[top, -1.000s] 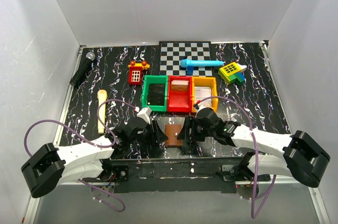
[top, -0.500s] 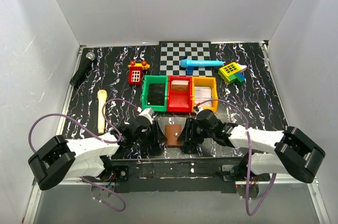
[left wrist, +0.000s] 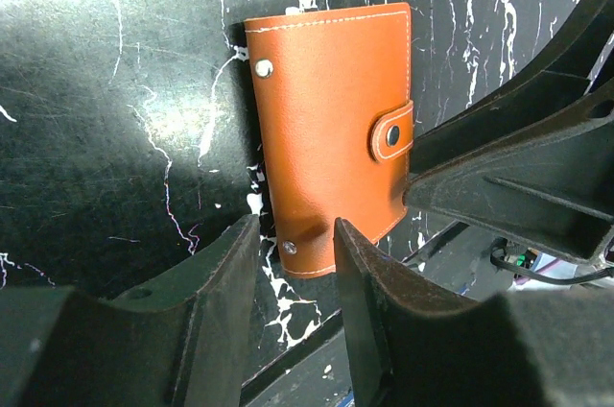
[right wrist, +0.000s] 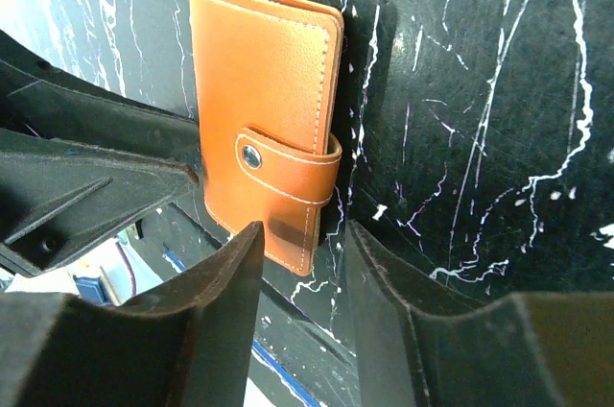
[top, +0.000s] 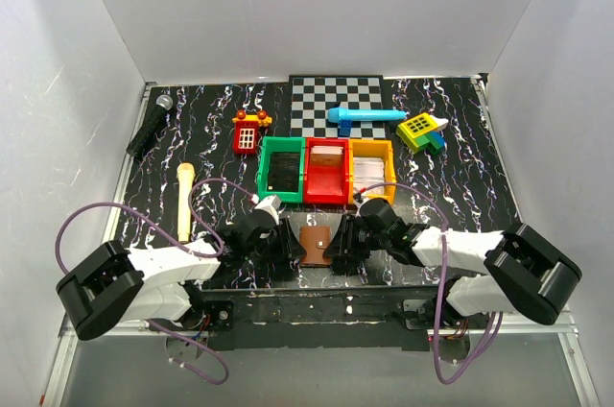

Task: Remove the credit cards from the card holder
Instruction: Open the card holder at the center of the board.

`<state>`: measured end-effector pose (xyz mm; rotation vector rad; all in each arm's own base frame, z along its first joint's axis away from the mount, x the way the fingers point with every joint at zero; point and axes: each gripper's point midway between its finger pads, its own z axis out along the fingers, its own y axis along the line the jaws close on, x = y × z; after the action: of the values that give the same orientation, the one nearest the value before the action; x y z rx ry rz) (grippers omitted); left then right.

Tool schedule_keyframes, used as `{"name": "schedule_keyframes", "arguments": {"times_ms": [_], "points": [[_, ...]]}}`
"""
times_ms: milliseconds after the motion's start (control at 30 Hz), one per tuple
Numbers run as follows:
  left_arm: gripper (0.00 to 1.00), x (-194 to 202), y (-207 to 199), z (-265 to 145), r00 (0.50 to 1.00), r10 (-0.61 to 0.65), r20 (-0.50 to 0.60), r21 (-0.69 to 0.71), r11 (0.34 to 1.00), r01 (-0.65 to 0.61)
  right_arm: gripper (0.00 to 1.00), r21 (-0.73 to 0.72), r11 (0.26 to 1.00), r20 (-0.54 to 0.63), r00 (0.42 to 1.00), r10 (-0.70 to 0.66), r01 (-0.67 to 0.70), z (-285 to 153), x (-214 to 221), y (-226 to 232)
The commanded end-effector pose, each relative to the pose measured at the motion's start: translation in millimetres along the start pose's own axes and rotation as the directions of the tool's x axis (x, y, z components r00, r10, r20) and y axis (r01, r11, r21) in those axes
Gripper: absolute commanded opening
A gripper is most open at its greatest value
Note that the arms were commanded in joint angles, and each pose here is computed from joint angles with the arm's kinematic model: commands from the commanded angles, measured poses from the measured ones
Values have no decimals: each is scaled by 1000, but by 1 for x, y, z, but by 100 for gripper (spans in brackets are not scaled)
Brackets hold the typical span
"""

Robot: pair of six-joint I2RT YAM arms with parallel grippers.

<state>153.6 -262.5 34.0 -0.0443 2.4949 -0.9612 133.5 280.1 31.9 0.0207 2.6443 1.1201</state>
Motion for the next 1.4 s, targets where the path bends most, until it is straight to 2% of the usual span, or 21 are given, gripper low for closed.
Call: {"name": "schedule_keyframes", "arguments": {"times_ms": [0,633,700,800,867,1100,1233,1367], "points": [[36,-7,-10,2,1000,-11,15,25,1000,10,45,-46,999,-10,1000,-16,16,3,-1,9],[34,9,5,9,999,-28,-37,-1,1000,28,23,-86,995,-29,999,-43,40,1,1,19],[34,10,5,9,999,-27,-38,-1,1000,27,15,-93,995,-28,999,-47,44,1,0,20],[34,10,5,10,999,-28,-38,-1,1000,28,10,-98,994,-30,998,-49,46,1,1,21],[35,10,5,9,999,-27,-37,4,1000,27,3,-102,994,-31,998,-54,50,0,1,21],[37,10,5,8,999,-28,-29,15,999,29,1,-137,988,-23,997,-69,66,-3,2,26],[46,7,3,4,999,-33,-11,24,999,33,1,-157,984,-12,996,-87,84,-9,2,29],[69,1,2,-3,998,-48,30,41,998,47,1,-150,983,26,994,-107,109,-19,-1,29]]}}
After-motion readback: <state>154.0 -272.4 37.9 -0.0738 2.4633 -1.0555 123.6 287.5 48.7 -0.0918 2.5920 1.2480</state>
